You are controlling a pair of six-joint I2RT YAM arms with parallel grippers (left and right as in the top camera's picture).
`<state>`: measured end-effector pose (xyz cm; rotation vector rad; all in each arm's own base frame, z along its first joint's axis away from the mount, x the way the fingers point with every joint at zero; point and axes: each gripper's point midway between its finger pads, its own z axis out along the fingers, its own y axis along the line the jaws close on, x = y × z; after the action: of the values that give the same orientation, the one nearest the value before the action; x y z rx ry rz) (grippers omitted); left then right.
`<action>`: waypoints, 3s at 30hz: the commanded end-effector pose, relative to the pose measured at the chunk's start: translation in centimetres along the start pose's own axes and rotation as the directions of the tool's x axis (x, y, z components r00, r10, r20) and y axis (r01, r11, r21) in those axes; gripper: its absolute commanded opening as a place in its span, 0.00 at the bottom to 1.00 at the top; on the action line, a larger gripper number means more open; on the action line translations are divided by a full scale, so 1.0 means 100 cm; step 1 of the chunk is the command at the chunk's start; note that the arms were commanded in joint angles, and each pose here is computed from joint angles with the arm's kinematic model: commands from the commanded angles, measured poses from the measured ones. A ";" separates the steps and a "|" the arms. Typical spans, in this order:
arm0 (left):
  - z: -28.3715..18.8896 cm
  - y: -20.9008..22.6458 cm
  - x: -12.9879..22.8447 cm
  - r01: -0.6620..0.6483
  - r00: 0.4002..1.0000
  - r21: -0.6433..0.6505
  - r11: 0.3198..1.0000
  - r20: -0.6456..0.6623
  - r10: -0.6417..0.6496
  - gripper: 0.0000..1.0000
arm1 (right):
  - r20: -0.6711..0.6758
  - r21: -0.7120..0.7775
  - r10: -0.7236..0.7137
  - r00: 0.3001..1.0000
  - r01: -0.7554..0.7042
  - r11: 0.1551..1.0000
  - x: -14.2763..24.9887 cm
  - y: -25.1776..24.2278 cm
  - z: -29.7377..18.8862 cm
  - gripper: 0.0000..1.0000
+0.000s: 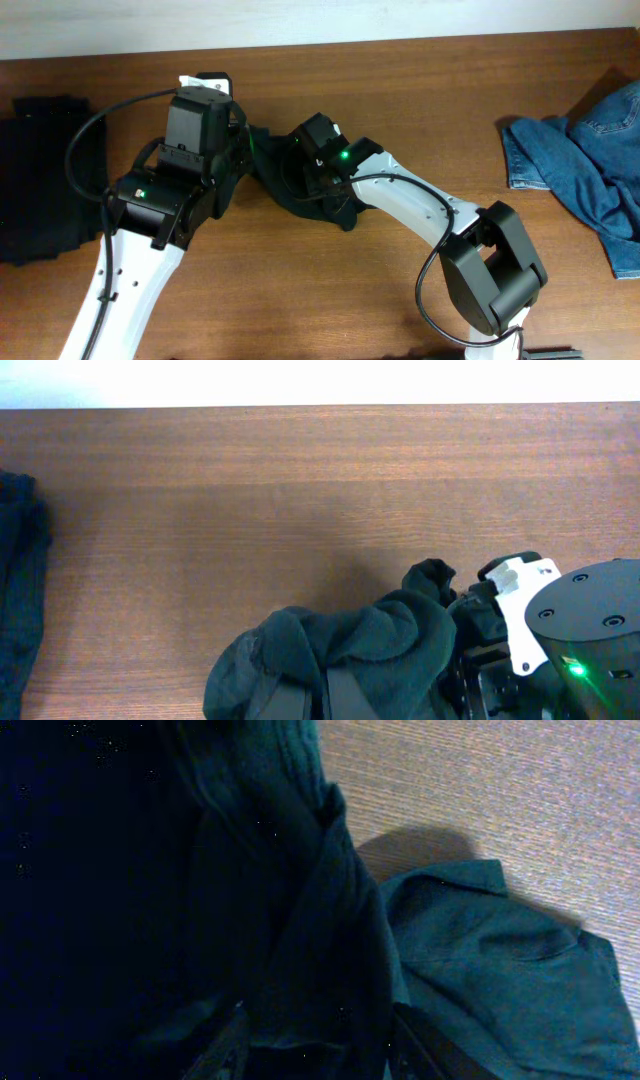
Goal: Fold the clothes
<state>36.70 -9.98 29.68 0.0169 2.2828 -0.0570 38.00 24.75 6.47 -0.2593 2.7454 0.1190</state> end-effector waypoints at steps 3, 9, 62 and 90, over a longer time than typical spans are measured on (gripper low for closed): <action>-0.004 -0.003 -0.004 0.012 1.000 0.014 1.000 0.013 -0.012 0.01 | 0.064 -0.023 0.065 0.996 -0.063 0.998 -0.016 0.008 -0.010 0.49; -0.004 -0.003 -0.004 0.012 1.000 0.014 1.000 0.013 -0.012 0.01 | 0.070 -0.025 0.072 0.995 -0.070 0.997 -0.017 0.009 -0.008 0.49; -0.004 -0.004 -0.011 0.018 0.999 0.022 1.000 0.042 -0.019 0.01 | -0.038 0.015 -0.128 0.991 0.128 0.992 0.019 0.010 -0.039 0.49; -0.005 -0.005 -0.013 0.020 0.999 0.024 1.000 0.049 -0.021 0.01 | -0.019 0.079 -0.308 0.951 0.309 0.948 0.016 0.016 -0.016 0.50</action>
<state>37.15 -10.16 30.23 0.0119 2.2544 -0.0687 35.11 25.81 7.13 -0.6533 2.6959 -0.0394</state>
